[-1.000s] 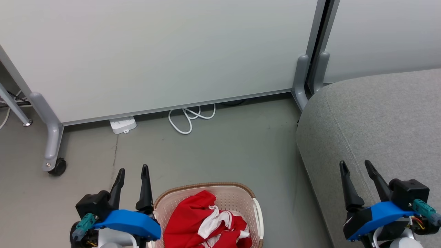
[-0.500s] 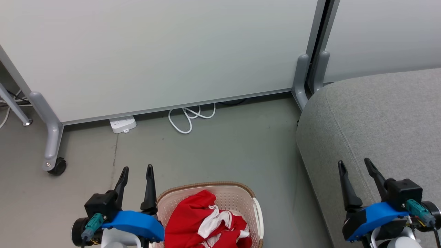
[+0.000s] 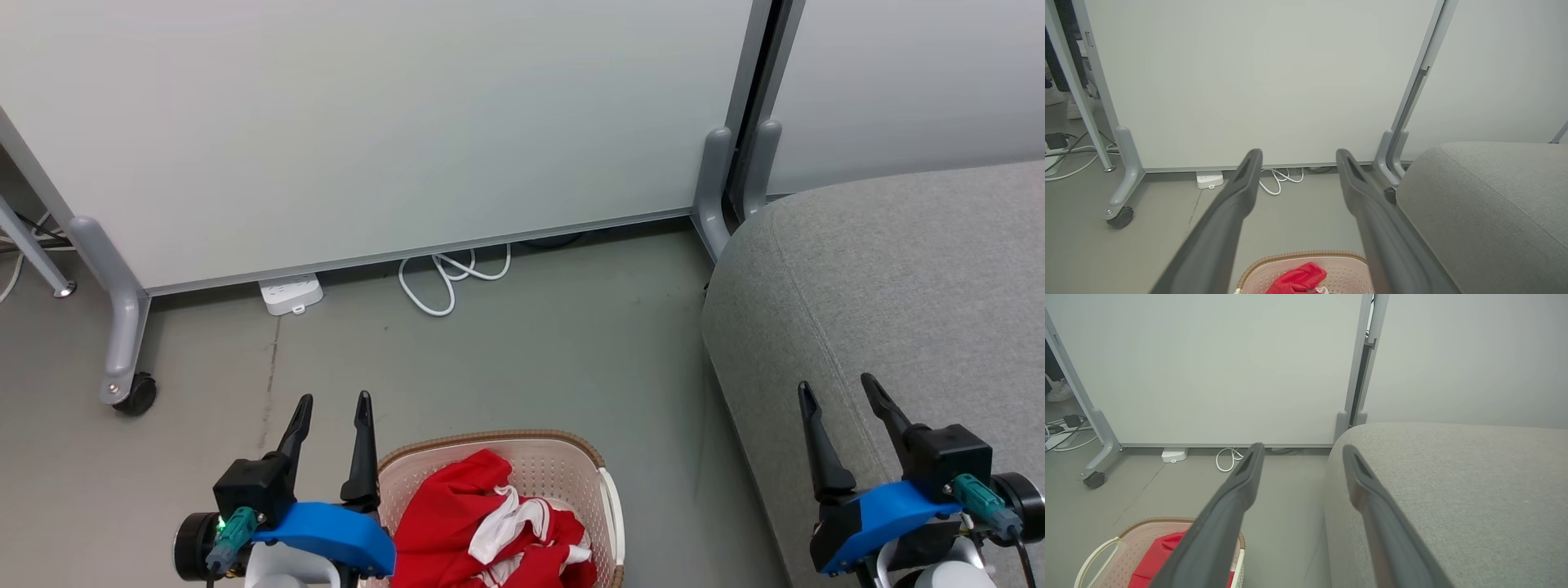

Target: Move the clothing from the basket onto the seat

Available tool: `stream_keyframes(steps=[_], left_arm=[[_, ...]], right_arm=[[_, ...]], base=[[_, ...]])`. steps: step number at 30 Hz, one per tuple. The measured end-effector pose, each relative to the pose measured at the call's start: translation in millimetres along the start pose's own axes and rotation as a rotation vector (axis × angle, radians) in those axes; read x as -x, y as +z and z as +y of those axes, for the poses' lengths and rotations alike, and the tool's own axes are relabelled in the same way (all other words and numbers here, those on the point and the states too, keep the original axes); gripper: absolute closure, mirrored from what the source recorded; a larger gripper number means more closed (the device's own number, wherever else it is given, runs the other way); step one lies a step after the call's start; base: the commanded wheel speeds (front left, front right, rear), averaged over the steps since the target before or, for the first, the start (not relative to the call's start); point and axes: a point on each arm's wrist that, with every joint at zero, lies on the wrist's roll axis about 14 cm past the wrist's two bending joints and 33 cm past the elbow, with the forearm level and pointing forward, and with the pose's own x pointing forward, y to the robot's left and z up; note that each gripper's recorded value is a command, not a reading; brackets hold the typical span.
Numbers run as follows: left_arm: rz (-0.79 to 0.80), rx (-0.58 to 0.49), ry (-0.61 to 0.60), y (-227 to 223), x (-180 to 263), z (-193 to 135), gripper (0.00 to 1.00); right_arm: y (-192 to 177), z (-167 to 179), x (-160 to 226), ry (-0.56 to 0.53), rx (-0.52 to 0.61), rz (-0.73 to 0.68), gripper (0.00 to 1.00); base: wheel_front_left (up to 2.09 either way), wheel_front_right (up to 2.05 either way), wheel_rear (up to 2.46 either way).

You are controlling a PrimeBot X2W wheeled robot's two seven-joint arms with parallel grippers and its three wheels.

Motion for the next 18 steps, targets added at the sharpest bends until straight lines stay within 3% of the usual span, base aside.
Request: stream_keyframes(steps=[18], left_arm=[[0.062,0.007,-0.012,-20.2,-8.5,-3.6,0.0]], right_arm=[[-2.3,1.5,-8.1,0.006,-0.013,0.001,0.0]], base=[[0.0,0.0,0.0]])
